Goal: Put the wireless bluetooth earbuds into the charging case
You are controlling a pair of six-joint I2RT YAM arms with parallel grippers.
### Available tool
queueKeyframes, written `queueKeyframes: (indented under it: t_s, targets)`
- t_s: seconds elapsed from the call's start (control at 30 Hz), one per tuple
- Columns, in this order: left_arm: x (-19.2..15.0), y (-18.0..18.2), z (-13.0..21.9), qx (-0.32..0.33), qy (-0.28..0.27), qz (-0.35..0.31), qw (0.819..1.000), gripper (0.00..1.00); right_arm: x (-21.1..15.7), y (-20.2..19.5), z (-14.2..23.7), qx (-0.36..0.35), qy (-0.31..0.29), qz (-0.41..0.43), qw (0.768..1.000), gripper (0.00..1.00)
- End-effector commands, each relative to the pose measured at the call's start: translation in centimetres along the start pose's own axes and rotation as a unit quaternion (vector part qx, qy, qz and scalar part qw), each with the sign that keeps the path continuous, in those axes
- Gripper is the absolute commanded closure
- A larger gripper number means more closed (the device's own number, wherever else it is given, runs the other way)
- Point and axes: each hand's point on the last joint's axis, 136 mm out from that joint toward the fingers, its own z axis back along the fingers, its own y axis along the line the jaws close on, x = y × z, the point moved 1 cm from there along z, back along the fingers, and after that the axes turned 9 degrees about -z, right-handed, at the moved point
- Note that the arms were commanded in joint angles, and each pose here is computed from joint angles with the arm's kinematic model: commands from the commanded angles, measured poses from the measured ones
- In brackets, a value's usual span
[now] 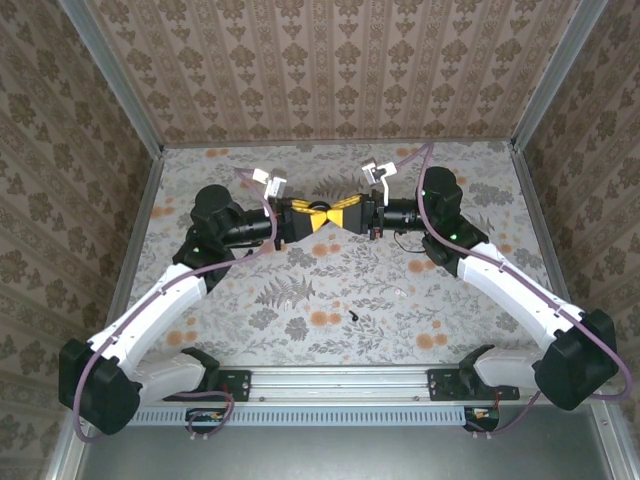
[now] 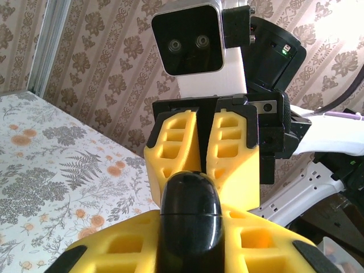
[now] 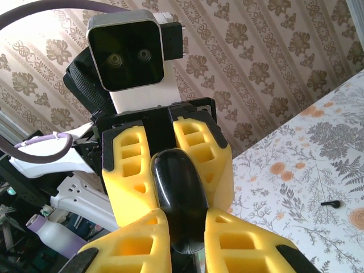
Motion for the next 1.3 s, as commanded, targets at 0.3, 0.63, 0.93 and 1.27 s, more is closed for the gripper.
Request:
queueKeyframes:
  t_s: [0.3, 0.63, 0.93, 1.27]
  targets:
    - [-2.3, -1.5, 0.9, 0.019, 0.033, -0.252, 0.967, 0.94, 1.1, -0.6, 1.0, -0.096, -0.028, -0.076, 0.992, 0.21]
    - [-0.8, 0.4, -0.5, 0.055, 0.013, -0.279, 0.959, 0.93, -0.1, -0.7, -2.1, -0.075, -0.063, -0.184, 0.978, 0.13]
    - [-0.4, 1.1, -0.9, 0.065, -0.002, -0.259, 0.964, 0.91, -0.1, -1.0, -2.9, -0.079, -0.062, -0.207, 0.973, 0.32]
    - [-1.9, 1.0, -0.6, 0.066, 0.014, -0.268, 0.961, 0.88, 0.7, -2.7, -2.0, -0.123, -0.09, -0.245, 0.957, 0.3]
